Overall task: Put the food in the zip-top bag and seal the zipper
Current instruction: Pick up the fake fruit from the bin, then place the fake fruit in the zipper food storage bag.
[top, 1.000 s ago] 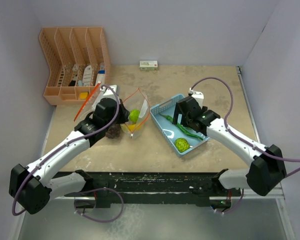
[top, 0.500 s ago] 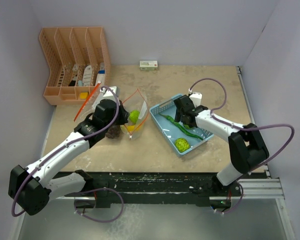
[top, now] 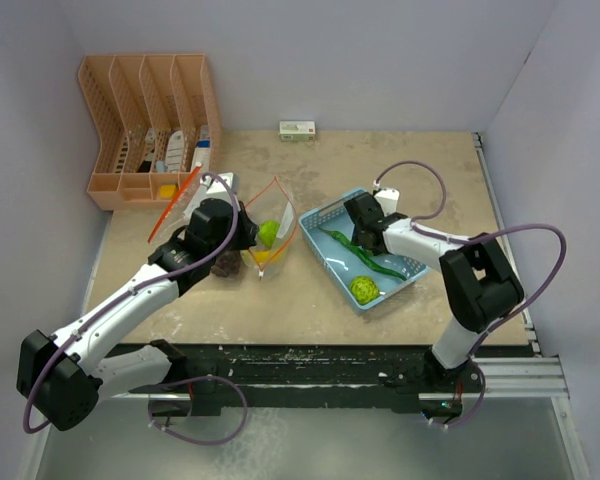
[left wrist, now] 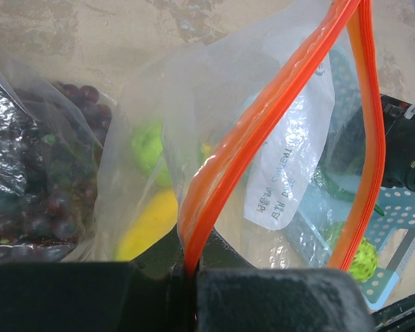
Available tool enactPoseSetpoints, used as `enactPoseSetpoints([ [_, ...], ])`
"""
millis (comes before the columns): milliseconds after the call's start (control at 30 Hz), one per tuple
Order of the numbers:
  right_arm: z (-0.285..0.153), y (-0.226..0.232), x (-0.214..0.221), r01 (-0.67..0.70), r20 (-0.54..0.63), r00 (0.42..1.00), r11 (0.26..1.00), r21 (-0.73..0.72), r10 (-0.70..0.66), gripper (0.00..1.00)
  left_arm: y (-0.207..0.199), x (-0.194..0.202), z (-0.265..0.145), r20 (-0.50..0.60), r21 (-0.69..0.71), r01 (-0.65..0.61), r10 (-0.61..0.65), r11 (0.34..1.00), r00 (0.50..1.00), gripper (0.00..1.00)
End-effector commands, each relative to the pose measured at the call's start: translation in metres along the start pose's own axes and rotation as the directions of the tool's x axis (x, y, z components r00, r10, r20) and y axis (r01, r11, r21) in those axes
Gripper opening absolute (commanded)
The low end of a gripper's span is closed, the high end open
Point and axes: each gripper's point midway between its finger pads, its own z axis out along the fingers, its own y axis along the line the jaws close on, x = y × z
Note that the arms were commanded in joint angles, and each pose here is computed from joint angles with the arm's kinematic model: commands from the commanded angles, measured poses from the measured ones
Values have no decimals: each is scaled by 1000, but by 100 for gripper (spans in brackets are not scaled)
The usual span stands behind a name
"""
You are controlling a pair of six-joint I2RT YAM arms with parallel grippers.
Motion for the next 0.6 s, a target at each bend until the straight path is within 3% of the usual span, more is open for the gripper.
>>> enactPoseSetpoints([
  [0, -11, -2, -8, -42, 33, 999, 998, -36, 43, 56, -4, -8, -1, 41, 24, 0, -1, 1000, 999, 0],
  [100, -30, -4, -25, -41, 67, 997, 996, -73, 46, 48, -2, -7, -1, 38, 16, -1, 0, 1000, 999, 0],
  [167, -53, 7, -40, -16, 108, 994, 983, -181, 35, 46, -1, -7, 0, 37, 11, -3, 3, 1000, 999, 0],
  [300, -136, 48, -69, 111, 283, 959, 915, -389, 3, 46, 1, -5, 2, 29, 1, -9, 9, 1000, 1000, 0],
  [433, -225, 105, -82, 223, 350, 936, 706, -672, 37, 45, 1, -6, 1, 29, -2, -7, 7, 1000, 1000, 0],
  [567, -294, 137, -99, 264, 368, 918, 467, -844, 146, 44, 1, -7, 0, 32, -5, -3, 3, 1000, 999, 0],
])
